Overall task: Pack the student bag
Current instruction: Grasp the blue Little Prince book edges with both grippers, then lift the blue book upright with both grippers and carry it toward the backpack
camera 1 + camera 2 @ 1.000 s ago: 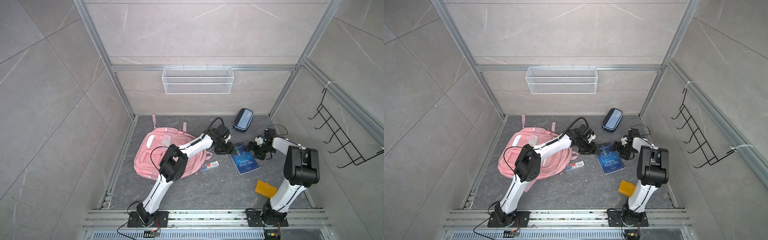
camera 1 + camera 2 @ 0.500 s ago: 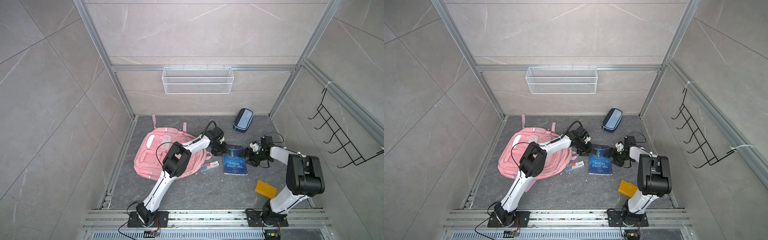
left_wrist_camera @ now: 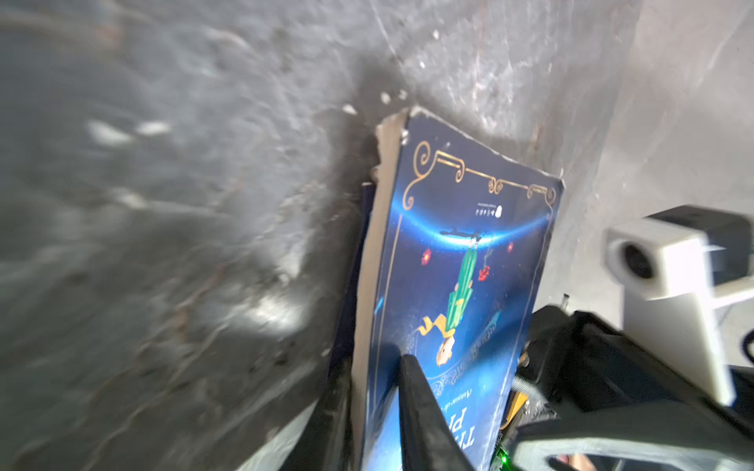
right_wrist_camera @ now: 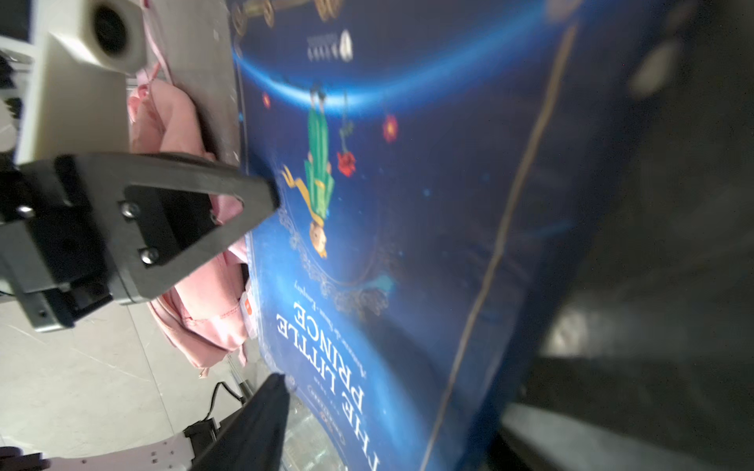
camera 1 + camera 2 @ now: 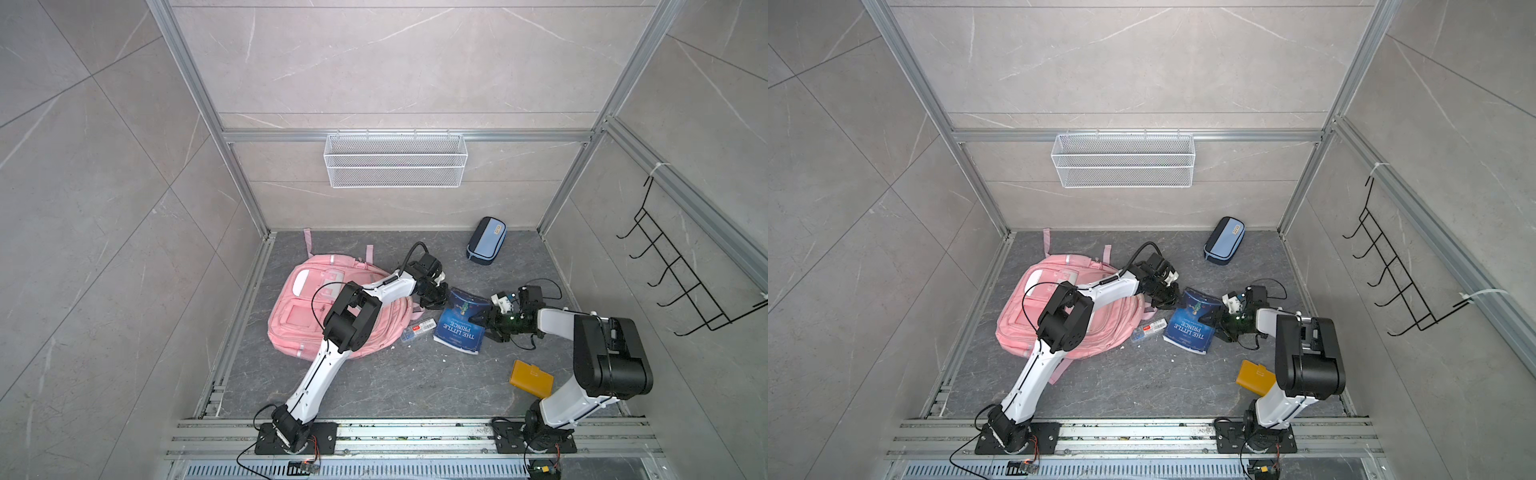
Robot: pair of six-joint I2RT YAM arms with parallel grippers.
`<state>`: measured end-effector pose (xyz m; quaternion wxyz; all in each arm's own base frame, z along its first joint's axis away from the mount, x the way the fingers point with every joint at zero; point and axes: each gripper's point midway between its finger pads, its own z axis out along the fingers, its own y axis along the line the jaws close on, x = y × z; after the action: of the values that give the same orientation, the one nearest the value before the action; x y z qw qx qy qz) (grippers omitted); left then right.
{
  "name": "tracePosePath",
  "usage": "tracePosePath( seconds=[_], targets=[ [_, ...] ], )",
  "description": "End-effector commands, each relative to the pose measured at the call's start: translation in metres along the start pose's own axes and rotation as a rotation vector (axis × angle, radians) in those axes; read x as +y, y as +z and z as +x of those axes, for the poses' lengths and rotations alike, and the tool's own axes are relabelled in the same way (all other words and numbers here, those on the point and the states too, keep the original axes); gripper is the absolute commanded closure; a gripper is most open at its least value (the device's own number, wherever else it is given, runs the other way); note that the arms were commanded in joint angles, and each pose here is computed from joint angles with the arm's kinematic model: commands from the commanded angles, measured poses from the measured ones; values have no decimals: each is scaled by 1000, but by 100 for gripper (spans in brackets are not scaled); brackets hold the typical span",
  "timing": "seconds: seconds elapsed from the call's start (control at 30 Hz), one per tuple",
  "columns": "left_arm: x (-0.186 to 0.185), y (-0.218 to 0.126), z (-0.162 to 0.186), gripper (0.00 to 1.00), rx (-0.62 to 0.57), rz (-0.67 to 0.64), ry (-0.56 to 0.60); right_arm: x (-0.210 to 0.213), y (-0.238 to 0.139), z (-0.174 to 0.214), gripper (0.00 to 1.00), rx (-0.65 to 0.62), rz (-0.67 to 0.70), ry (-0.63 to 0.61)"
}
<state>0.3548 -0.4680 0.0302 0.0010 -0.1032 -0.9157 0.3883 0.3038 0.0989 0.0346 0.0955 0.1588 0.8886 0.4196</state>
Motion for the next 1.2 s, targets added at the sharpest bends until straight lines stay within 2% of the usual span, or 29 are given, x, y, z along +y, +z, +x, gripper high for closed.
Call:
tracePosePath(
  seconds=[0.0, 0.13, 0.2, 0.3, 0.33, 0.47, 0.53, 0.6, 0.73, 1.0, 1.17],
  targets=[
    [-37, 0, 13, 79, 26, 106, 54, 29, -5, -3, 49, -32, -94, -72],
    [-49, -15, 10, 79, 8, 123, 89, 48, -16, -13, 74, -86, -103, -142],
    [-51, -28, 8, 78, -17, 119, 102, 60, -24, -19, 83, -121, -103, -189],
    [-60, -65, 1, 64, -93, 133, 118, 80, -35, -27, 96, -158, -105, -261],
    [-61, -79, -1, 56, -122, 134, 127, 88, -38, -29, 99, -165, -109, -286],
    [-77, -140, -1, 31, -212, 96, 219, 130, -48, -31, 100, -178, -141, -435],
    [-81, -172, 4, 24, -242, 47, 279, 157, -50, -24, 100, -156, -156, -551],
    [-84, -202, 9, 23, -260, 11, 343, 181, -49, -14, 100, -113, -170, -677],
    [-95, -252, 20, 21, -280, -45, 476, 213, -39, 1, 100, -2, -175, -828],
    [-98, -322, 58, 24, -342, -186, 649, 259, -20, 56, 100, 145, -241, -1084],
    [-90, -345, 70, 24, -317, -285, 704, 267, -14, 88, 100, 269, -260, -1185]
  ],
)
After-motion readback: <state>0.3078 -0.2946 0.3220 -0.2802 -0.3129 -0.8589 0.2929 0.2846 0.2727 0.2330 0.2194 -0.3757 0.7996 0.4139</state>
